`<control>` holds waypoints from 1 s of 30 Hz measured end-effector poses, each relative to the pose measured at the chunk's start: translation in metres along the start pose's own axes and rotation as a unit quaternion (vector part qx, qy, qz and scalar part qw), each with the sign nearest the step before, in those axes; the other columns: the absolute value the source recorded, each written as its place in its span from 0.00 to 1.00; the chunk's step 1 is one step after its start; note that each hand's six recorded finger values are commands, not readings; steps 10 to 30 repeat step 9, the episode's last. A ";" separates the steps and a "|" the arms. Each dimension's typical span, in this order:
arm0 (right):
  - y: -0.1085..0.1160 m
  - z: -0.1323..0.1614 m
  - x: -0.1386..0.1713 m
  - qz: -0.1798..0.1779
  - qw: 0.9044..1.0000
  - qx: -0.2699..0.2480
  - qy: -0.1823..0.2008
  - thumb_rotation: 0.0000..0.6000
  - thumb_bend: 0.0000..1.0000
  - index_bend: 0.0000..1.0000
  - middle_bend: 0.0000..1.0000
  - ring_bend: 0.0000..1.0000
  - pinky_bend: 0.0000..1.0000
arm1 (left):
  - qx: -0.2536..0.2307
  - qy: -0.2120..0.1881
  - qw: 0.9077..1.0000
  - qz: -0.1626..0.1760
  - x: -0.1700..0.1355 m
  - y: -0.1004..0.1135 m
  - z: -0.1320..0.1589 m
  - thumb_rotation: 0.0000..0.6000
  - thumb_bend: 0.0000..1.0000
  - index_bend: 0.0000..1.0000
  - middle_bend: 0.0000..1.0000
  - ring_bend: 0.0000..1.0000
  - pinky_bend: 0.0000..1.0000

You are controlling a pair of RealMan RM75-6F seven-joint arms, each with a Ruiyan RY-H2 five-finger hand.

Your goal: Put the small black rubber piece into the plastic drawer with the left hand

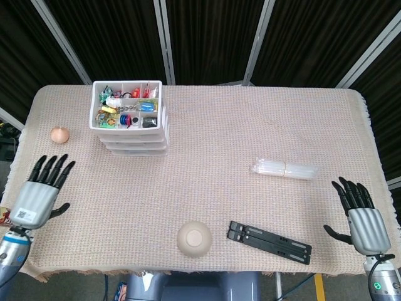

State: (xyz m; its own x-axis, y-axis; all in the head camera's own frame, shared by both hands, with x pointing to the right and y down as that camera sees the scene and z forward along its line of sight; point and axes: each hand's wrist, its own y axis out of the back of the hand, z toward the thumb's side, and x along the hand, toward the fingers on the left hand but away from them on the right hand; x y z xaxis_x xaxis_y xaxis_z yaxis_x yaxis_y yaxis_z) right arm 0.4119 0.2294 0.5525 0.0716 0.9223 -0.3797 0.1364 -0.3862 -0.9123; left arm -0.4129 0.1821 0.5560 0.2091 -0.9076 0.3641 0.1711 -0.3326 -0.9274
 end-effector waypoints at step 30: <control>-0.001 0.002 -0.001 0.001 1.000 0.003 0.000 1.00 0.06 0.06 0.00 0.00 0.00 | -0.017 0.072 0.997 -0.022 -0.045 -0.012 -0.025 1.00 0.02 0.00 0.00 0.00 0.00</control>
